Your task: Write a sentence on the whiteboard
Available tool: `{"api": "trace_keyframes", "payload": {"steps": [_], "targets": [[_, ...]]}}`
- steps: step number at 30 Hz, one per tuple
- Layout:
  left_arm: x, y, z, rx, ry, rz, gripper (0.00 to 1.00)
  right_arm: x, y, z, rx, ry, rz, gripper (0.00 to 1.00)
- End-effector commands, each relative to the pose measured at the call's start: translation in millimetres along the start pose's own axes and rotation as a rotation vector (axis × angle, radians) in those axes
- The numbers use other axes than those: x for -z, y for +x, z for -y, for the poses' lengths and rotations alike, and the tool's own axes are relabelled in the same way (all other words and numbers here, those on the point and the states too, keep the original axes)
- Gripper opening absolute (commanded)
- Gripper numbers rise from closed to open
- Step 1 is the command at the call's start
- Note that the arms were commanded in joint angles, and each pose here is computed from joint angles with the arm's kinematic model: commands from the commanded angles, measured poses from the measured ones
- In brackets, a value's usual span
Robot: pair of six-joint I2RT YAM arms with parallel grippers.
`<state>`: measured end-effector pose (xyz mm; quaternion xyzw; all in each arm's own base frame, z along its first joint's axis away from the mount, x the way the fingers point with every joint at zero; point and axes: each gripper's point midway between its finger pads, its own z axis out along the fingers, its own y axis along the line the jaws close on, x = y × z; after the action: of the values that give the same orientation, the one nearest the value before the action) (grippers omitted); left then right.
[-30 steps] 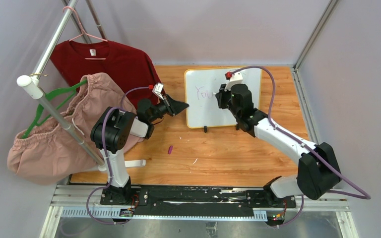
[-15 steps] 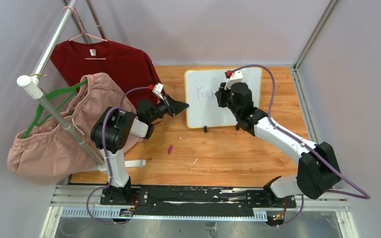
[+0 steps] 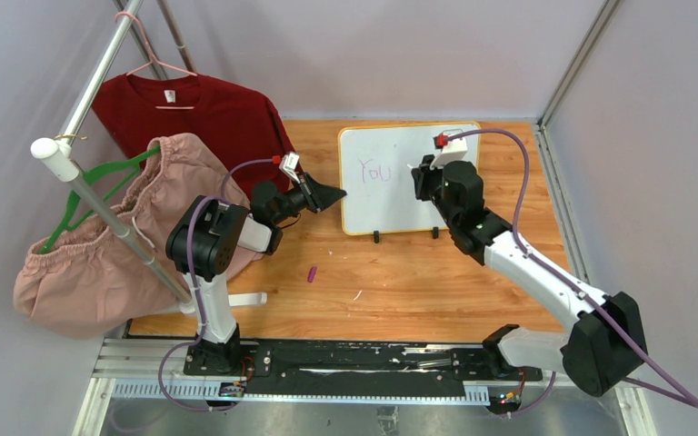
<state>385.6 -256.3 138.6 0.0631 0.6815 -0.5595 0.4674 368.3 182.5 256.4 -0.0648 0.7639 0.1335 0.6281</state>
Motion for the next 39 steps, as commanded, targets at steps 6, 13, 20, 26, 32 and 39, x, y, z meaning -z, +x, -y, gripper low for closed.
{"api": "trace_keyframes", "payload": {"steps": [6, 13, 20, 26, 32, 39], "targets": [[1, -8, 11, -0.048, 0.044, 0.029, 0.20, -15, 5, 19, -0.003, 0.079, 0.009, 0.00], [1, -8, 10, -0.046, 0.043, 0.028, 0.20, -22, -3, 19, -0.011, 0.095, 0.031, 0.00], [1, -8, 10, -0.047, 0.044, 0.029, 0.20, -24, -11, 27, -0.009, 0.142, 0.055, 0.00], [0, -8, 10, -0.045, 0.045, 0.030, 0.20, -23, -21, 31, -0.008, 0.165, 0.092, 0.00], [1, -8, 10, -0.044, 0.047, 0.030, 0.20, -29, -25, 30, 0.003, 0.171, 0.086, 0.00], [1, -7, 10, -0.044, 0.046, 0.030, 0.20, -35, -26, 27, 0.007, 0.167, 0.071, 0.00]]}}
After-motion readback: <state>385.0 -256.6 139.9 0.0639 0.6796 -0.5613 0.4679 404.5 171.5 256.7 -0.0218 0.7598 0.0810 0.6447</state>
